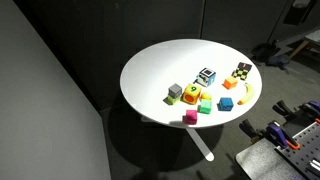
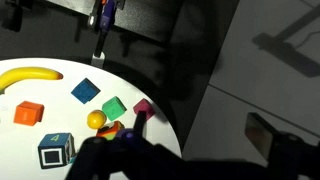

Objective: Place the orange cube on the grey cube

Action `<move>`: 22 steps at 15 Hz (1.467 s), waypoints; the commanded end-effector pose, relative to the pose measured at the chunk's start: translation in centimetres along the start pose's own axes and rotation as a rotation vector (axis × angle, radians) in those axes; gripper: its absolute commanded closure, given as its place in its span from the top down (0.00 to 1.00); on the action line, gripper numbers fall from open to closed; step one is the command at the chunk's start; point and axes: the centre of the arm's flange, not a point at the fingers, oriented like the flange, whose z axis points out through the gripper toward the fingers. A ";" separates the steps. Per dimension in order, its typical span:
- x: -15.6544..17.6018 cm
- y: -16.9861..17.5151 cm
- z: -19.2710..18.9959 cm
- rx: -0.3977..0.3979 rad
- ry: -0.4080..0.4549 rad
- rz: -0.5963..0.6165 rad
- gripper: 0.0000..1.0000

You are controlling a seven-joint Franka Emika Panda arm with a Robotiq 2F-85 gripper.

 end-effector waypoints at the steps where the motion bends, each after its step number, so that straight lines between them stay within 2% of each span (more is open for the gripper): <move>1: 0.0 0.0 0.0 0.000 0.001 0.000 1.00; 7: 0.0 0.0 -0.1 0.000 0.001 0.000 1.00; 13: 1.8 1.1 1.7 -0.050 -0.020 0.042 1.00; 22: 5.4 5.1 5.1 -0.172 0.075 0.097 1.00</move>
